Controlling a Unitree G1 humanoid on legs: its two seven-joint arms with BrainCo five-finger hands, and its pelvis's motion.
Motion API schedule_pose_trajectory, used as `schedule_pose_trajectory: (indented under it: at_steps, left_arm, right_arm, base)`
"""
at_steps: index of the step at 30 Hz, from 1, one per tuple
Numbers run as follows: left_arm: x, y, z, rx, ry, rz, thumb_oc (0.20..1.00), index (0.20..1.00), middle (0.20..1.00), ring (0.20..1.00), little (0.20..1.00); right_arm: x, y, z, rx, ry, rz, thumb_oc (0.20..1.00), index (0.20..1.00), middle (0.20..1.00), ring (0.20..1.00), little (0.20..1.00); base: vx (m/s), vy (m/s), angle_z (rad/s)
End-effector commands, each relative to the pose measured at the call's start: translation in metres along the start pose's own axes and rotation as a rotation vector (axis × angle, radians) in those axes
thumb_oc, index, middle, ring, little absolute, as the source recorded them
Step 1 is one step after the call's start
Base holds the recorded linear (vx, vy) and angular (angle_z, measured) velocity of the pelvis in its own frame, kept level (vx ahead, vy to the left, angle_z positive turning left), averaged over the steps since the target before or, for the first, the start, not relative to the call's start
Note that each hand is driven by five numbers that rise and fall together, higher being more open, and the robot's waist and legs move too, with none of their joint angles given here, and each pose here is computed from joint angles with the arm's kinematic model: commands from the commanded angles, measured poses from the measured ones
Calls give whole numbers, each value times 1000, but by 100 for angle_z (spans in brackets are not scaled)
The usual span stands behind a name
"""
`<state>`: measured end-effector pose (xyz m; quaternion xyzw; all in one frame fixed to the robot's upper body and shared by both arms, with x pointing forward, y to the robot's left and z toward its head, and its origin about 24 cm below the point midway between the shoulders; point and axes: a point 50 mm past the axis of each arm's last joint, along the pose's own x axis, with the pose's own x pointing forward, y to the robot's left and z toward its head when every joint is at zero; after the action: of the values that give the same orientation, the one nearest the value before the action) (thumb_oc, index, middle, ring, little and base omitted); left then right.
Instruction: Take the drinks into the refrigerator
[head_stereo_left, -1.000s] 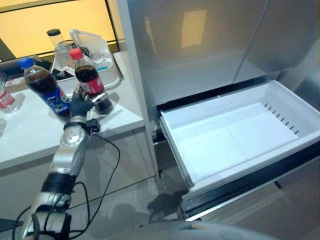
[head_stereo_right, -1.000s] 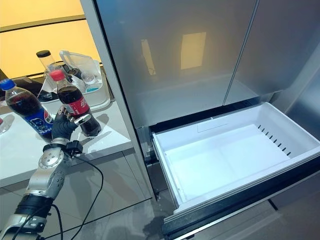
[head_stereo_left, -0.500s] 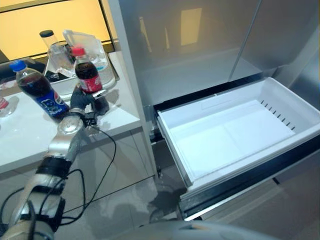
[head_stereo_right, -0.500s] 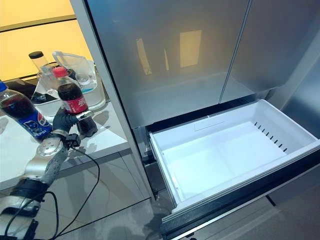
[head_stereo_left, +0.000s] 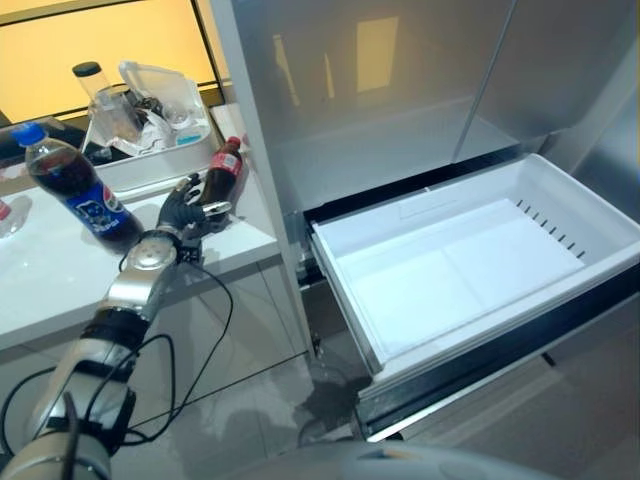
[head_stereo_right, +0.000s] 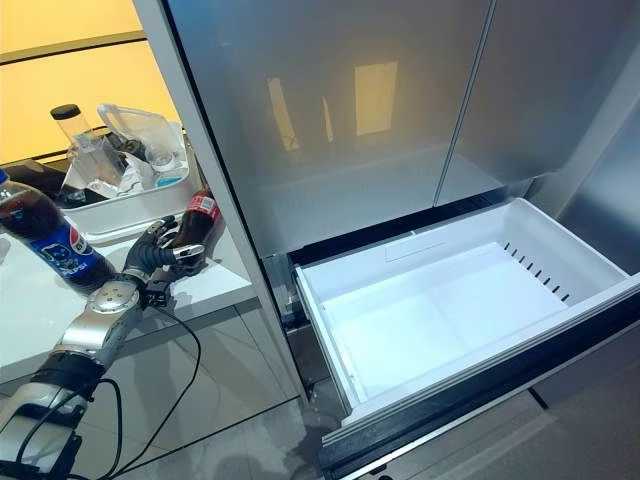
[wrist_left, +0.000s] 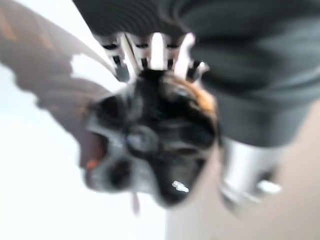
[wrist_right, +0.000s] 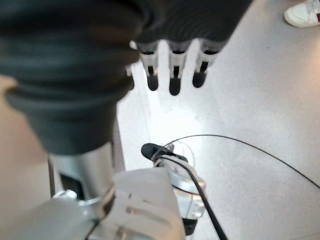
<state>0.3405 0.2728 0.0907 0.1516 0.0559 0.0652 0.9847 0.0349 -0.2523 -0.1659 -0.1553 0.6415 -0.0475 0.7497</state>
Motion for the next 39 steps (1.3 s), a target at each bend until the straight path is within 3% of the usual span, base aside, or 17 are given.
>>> schedule_pose_trajectory:
  at_steps: [1,12,27,28,29,39]
  left_arm:
    - [16,-7,33,-32,-102,14,200,200,200,200,200]
    - [8,-30,28,-159,-133,1,200,200,200,200,200]
    - [1,-15,24,-130,-145,30,200,200,200,200,200]
    - [0,-15,23,-132,-146,32,407,407,407,407,407]
    - [-1,-14,23,-129,-151,33,1000,1000,1000,1000,1000]
    - [-25,-9,14,-229,-200,53,1000,1000,1000,1000,1000]
  right_arm:
    - [2,7,23,1,-39,8,1000,1000,1000,1000,1000]
    - [2,5,17,20,-31,-13,1000,1000,1000,1000,1000]
    - [2,3,19,15,-37,-14,1000,1000,1000,1000,1000]
    - [2,2,19,13,-37,-15,1000,1000,1000,1000,1000]
    - [2,2,19,13,-38,-14,1000,1000,1000,1000,1000]
    - [2,2,26,32,-61,-10,1000,1000,1000,1000,1000]
  base:
    - [-3,0,-6]
    - [-2,-4,-3]
    - [0,0,0]
    - [0,0,0]
    - [0,0,0]
    - [0,0,0]
